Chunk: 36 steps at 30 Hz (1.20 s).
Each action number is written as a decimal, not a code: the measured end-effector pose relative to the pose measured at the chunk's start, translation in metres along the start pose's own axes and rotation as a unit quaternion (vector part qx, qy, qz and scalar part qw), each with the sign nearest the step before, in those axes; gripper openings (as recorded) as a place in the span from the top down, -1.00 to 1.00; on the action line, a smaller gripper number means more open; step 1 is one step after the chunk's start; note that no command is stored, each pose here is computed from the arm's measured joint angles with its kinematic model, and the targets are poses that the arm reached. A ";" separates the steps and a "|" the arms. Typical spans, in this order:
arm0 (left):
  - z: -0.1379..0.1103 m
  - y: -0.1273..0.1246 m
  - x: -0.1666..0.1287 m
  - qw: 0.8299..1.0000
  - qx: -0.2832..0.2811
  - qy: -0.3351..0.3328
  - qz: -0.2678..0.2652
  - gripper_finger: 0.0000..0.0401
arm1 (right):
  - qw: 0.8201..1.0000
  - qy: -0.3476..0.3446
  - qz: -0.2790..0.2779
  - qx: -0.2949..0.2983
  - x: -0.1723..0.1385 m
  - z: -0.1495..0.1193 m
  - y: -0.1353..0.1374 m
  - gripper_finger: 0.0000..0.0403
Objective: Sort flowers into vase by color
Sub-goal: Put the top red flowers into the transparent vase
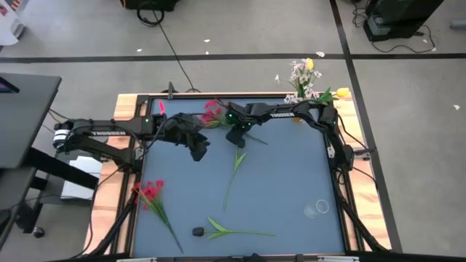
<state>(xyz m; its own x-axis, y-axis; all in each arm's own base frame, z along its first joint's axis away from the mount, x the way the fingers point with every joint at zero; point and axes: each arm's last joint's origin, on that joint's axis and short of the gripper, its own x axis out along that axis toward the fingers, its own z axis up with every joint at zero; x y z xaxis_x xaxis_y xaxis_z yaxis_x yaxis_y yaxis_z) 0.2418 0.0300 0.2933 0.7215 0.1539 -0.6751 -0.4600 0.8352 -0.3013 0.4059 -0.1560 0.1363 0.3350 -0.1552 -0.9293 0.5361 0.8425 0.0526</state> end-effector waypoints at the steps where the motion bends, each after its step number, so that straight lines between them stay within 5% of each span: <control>1: 0.000 0.000 0.000 1.000 -0.002 0.000 0.001 0.32 | 1.000 0.000 0.000 0.003 -0.001 0.000 0.000 0.65; 3: 0.001 0.002 0.000 1.000 -0.003 -0.002 0.005 0.32 | 1.000 0.002 0.007 0.014 -0.005 0.000 -0.002 0.89; 9: 0.000 0.002 0.000 1.000 -0.003 0.000 0.006 0.32 | 0.995 -0.024 0.017 0.093 -0.031 0.006 -0.004 0.95; 17: -0.002 -0.003 0.000 1.000 0.021 0.012 -0.020 0.32 | 0.975 -0.170 0.005 0.143 -0.132 0.011 0.027 0.96; 26: 0.006 -0.017 -0.002 0.992 0.087 -0.037 -0.087 0.32 | 0.908 -0.363 -0.030 0.207 -0.227 -0.028 0.088 0.97; 36: 0.036 -0.045 -0.008 0.938 0.124 -0.193 -0.258 0.32 | 0.825 -0.523 0.005 0.213 -0.251 -0.099 0.164 0.97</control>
<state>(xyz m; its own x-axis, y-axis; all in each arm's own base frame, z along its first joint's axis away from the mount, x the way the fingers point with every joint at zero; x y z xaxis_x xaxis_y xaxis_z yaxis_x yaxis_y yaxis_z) 0.2752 0.0105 0.3369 0.9708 -0.1657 -0.1735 0.1030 0.9409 -0.3225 0.3330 0.0728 0.3417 0.7072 -0.6974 -0.1164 0.6786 0.6232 0.3887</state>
